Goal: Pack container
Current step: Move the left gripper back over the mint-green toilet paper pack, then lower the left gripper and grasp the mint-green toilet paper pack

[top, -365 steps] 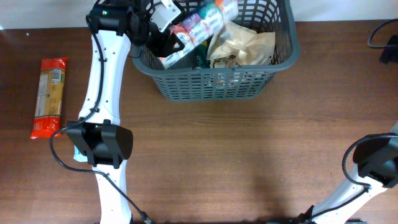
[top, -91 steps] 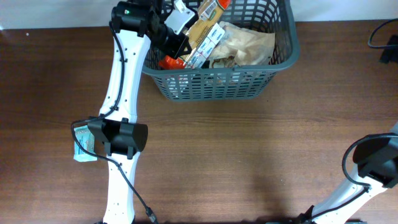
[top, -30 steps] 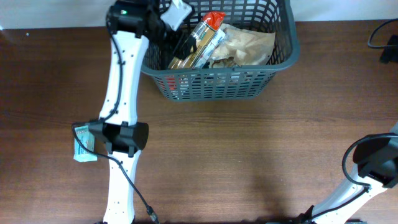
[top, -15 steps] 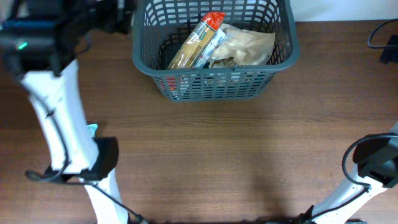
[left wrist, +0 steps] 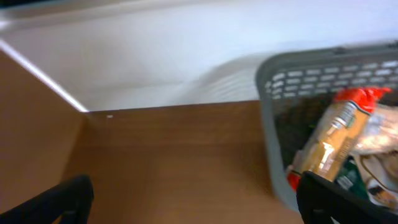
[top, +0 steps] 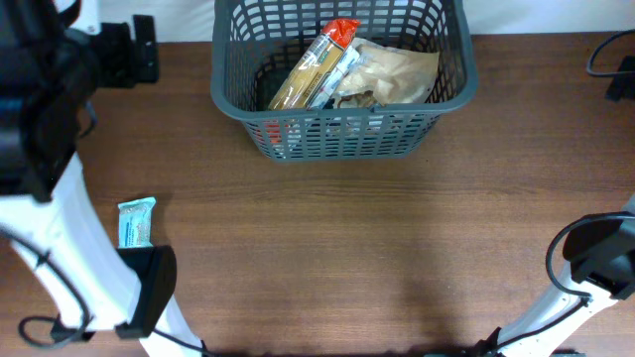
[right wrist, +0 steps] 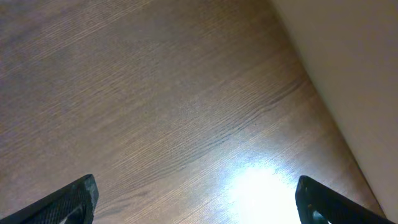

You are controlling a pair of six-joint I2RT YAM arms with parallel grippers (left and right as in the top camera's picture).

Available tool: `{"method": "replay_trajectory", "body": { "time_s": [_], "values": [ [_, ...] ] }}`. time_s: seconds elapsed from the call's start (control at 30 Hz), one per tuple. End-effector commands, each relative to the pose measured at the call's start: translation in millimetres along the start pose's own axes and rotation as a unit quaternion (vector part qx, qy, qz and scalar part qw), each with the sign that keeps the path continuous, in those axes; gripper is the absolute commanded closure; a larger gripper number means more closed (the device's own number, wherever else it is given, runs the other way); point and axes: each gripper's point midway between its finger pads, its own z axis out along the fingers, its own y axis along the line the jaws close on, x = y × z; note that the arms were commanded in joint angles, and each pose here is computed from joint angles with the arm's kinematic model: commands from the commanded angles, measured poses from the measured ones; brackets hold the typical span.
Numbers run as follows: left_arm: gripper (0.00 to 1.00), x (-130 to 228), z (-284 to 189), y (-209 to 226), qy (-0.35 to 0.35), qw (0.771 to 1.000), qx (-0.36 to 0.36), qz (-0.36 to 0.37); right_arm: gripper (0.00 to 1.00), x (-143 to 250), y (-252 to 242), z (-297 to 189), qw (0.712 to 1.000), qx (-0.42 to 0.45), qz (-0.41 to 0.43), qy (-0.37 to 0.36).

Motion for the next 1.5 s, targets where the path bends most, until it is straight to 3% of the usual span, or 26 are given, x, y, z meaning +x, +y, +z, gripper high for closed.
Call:
{"method": "replay_trajectory", "body": {
  "time_s": [0.0, 0.17, 0.3, 0.5, 0.83, 0.97, 1.2, 1.47],
  "values": [
    [0.01, 4.5, -14.9, 18.7, 0.004, 0.999, -0.045, -0.009, 0.01, -3.0, -1.2, -11.9, 1.000, -0.001, 0.004, -0.014],
    [0.01, 43.2, 17.2, 14.6, 0.104, 0.994, -0.037, -0.011, 0.01, -3.1, -1.2, -11.9, 1.000, -0.001, 0.004, -0.014],
    [0.01, 94.1, 44.5, 13.2, 0.211, 0.977, -0.039, -0.011, 0.01, -3.0, -1.2, -11.9, 1.000, -0.001, 0.004, -0.014],
    [0.01, 147.8, 64.3, 29.3, 0.304, 0.950, -0.060, -0.038, 0.01, -3.1, -1.2, -11.9, 1.000, -0.001, 0.004, -0.014],
    [0.01, 200.8, 91.7, 51.5, 0.334, 0.938, -0.043, -0.082, 0.01, -3.1, -1.2, -11.9, 1.000, -0.001, 0.004, -0.014],
    [0.01, 245.5, 112.5, 41.9, 0.350, 0.931, 0.017, -0.108, 0.01, -3.1, -1.2, -11.9, 1.000, -0.001, 0.004, -0.014],
    [0.01, 337.4, 132.9, 27.1, 0.395, 0.909, 0.051, -0.126, 0.01, -3.1, -1.2, -11.9, 1.000, -0.001, 0.004, -0.014],
    [0.01, 355.6, 151.5, 25.4, 0.378, 0.916, 0.046, -0.126, 0.01, -3.1, -1.2, -11.9, 1.000, -0.001, 0.004, -0.014]
  ]
}}
